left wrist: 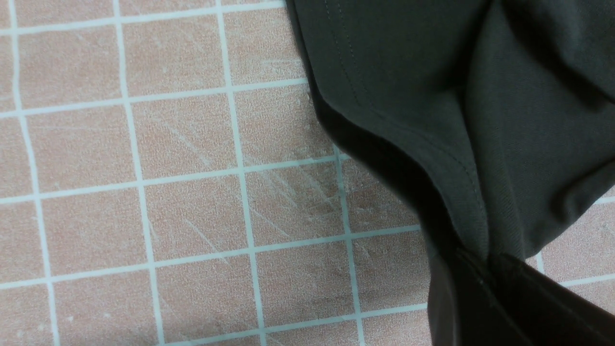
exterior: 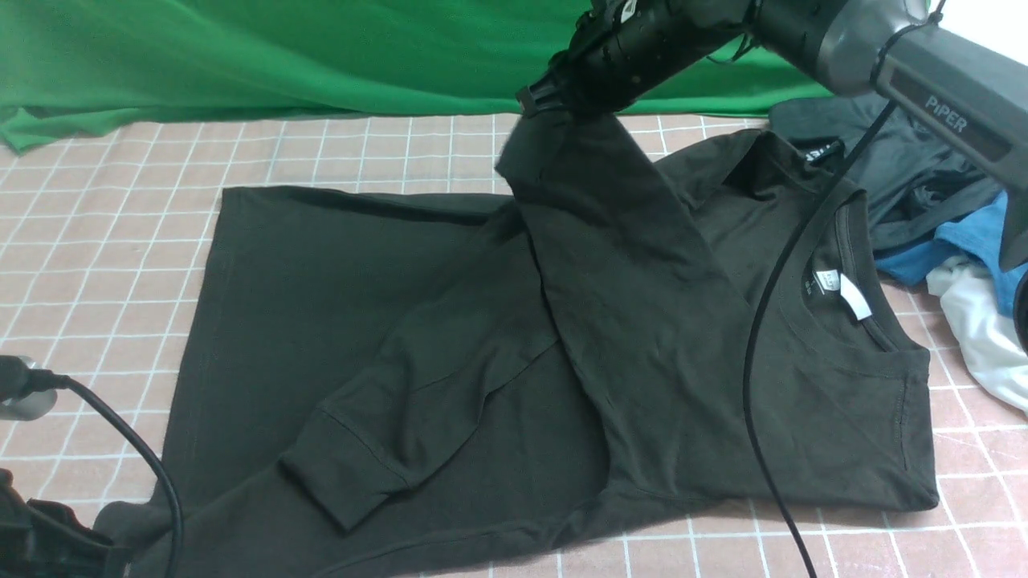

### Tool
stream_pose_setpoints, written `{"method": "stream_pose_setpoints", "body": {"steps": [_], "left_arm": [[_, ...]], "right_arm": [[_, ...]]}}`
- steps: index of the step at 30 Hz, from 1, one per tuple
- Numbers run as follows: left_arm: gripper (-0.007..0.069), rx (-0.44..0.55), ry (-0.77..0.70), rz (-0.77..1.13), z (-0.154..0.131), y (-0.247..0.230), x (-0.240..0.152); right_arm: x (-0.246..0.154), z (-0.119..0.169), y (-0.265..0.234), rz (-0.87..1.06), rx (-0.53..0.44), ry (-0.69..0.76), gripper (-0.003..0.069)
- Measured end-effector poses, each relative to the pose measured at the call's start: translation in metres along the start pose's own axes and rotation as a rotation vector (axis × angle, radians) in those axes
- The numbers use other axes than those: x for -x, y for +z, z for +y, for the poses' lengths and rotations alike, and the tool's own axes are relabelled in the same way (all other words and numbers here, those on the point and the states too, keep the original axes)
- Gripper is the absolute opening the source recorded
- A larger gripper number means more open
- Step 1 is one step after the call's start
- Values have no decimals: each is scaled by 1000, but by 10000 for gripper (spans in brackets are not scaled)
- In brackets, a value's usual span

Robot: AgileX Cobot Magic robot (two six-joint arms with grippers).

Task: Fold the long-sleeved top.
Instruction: Use the right arm to drag and place the cuff at thecentered position on the left edge of the fabric

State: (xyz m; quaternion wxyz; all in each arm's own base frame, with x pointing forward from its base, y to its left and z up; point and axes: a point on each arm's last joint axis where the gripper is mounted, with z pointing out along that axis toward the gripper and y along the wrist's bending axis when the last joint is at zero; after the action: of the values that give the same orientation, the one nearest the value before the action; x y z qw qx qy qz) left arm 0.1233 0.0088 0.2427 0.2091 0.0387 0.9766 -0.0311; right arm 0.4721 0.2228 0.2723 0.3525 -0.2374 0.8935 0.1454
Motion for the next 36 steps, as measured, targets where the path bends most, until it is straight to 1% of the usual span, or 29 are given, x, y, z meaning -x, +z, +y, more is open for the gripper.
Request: {"method": "stream_pose_setpoints", "body": {"steps": [2,3,4,5,6,7,8,9,12,14,16,17,18,20,21,22,23,24,25,27,28,29,30,31,32,34,36], "left_arm": [[39,0,0,0,0,0,0],[39,0,0,0,0,0,0],[39,0,0,0,0,0,0],[39,0,0,0,0,0,0],[39,0,0,0,0,0,0],[39,0,0,0,0,0,0],[39,0,0,0,0,0,0],[39,0,0,0,0,0,0],[39,0,0,0,0,0,0],[39,3,0,-8,0,0,1],[39,5,0,-15,0,0,1],[39,6,0,-17,1,0,2],[39,6,0,-17,1,0,2],[39,6,0,-18,1,0,2],[39,6,0,-18,1,0,2],[39,7,0,-20,1,0,2],[39,7,0,-20,1,0,2],[39,6,-1,-21,1,0,2],[39,6,-1,-21,1,0,2],[39,7,-1,-22,1,0,2],[39,7,-1,-22,1,0,2],[39,7,-1,-22,1,0,2],[39,7,-1,-22,1,0,2],[39,6,-1,-22,1,0,2],[39,6,-1,-22,1,0,2],[39,6,-1,-22,1,0,2],[39,6,-1,-22,1,0,2]], "right_arm": [[4,-1,0,-48,-10,0,297],[7,-2,0,-79,-16,1,365],[10,-2,0,-105,-22,3,452],[10,-2,0,-115,-26,1,503],[11,-2,0,-117,-26,1,514],[11,-2,-2,-117,-28,0,568],[10,-2,-3,-104,-31,-9,606],[10,-2,-8,-84,-35,-19,629],[11,-2,-22,-40,-56,-54,613],[12,0,-49,43,-80,-92,521],[8,2,-63,126,-79,-87,442],[4,3,-70,176,-79,-73,391],[1,3,-71,206,-76,-64,376],[-15,6,-68,305,-67,-33,314],[-17,6,-68,312,-67,-30,312],[-31,12,-63,376,-61,-25,302],[-40,17,-59,414,-54,-25,304],[-62,29,-52,500,-39,-23,318],[-65,30,-52,511,-37,-24,321],[-90,49,-49,575,-16,-47,372],[-97,54,-48,582,-10,-55,384],[-107,63,-46,579,-2,-68,415],[-119,76,-41,550,10,-88,473],[-120,77,-41,544,10,-89,479],[-127,84,-36,526,17,-103,517],[-133,89,-28,484,20,-111,547],[-138,89,-17,466,18,-112,556]]}}
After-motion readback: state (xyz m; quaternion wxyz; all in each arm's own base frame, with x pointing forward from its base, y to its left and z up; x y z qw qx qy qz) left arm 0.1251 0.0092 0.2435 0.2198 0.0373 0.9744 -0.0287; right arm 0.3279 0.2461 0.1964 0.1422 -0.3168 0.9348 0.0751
